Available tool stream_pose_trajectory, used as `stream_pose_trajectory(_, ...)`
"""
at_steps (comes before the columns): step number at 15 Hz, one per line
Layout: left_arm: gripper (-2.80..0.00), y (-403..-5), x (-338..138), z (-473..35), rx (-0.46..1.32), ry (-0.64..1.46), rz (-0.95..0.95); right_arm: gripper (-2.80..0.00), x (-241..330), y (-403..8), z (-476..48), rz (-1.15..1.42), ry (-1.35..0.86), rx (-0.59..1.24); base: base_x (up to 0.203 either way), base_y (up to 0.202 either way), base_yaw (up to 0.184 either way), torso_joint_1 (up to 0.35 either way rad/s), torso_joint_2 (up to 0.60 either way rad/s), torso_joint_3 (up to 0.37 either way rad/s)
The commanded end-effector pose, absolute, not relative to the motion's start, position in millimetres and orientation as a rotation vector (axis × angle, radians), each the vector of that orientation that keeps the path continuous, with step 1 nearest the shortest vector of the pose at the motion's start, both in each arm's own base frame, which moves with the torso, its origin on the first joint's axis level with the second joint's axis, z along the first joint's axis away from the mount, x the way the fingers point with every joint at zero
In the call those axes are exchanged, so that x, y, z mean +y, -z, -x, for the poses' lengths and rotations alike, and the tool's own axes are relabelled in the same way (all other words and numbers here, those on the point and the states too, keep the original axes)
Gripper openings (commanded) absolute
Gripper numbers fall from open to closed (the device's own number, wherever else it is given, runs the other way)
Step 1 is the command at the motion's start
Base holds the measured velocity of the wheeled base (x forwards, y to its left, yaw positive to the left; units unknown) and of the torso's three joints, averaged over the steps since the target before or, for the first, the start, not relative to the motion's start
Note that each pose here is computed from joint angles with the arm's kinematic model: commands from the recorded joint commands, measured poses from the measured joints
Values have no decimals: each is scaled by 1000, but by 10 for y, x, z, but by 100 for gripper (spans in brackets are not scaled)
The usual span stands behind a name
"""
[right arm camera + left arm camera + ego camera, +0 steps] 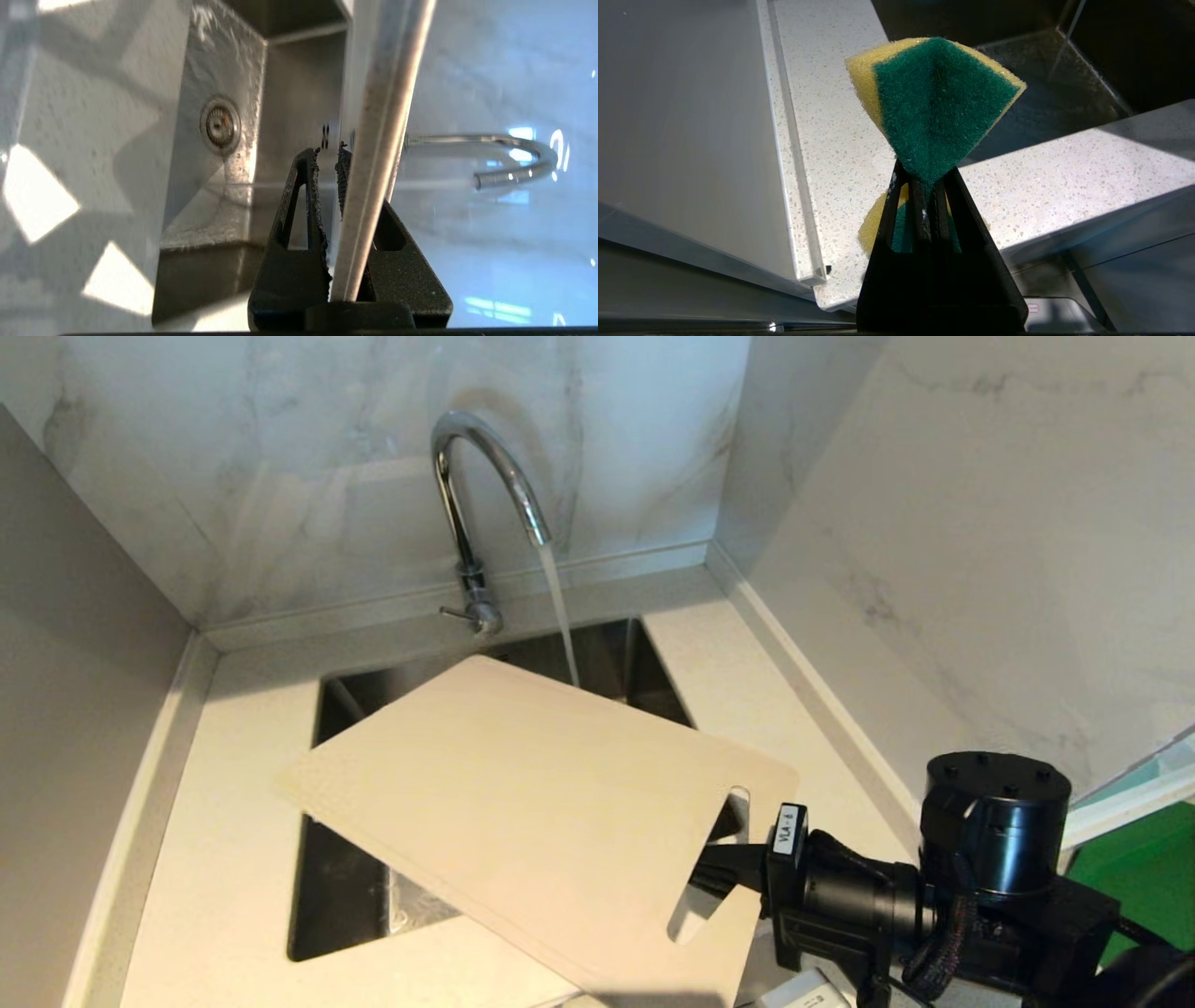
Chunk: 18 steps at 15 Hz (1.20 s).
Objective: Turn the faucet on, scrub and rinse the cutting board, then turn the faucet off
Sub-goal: Scrub the cutting board underwater
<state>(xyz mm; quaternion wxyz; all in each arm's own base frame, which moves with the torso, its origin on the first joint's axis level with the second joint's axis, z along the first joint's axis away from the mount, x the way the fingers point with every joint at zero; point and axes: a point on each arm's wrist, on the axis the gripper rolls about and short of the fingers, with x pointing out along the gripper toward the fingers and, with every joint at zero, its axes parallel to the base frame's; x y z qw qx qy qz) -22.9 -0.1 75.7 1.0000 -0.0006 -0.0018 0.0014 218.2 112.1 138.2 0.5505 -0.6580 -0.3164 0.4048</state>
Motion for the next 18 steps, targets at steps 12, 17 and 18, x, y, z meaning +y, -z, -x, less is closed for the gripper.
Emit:
stream_pose_trajectory(12, -280, -758, -1, 229, -5, -3, 2, -280, 1162, -1423, -2214, 1562, -991, -831, 0, 0, 0, 0, 0, 0)
stream_pose_trajectory(17, -280, -758, -1, 229, -5, -3, 2, -280, 1130, -1461, -2146, 1560, -1009, -814, 0, 0, 0, 0, 0, 0)
stream_pose_trajectory(18, -280, -758, -1, 229, -5, -3, 2, -280, 1120, -1486, -2124, 1564, -1005, -820, 0, 0, 0, 0, 0, 0)
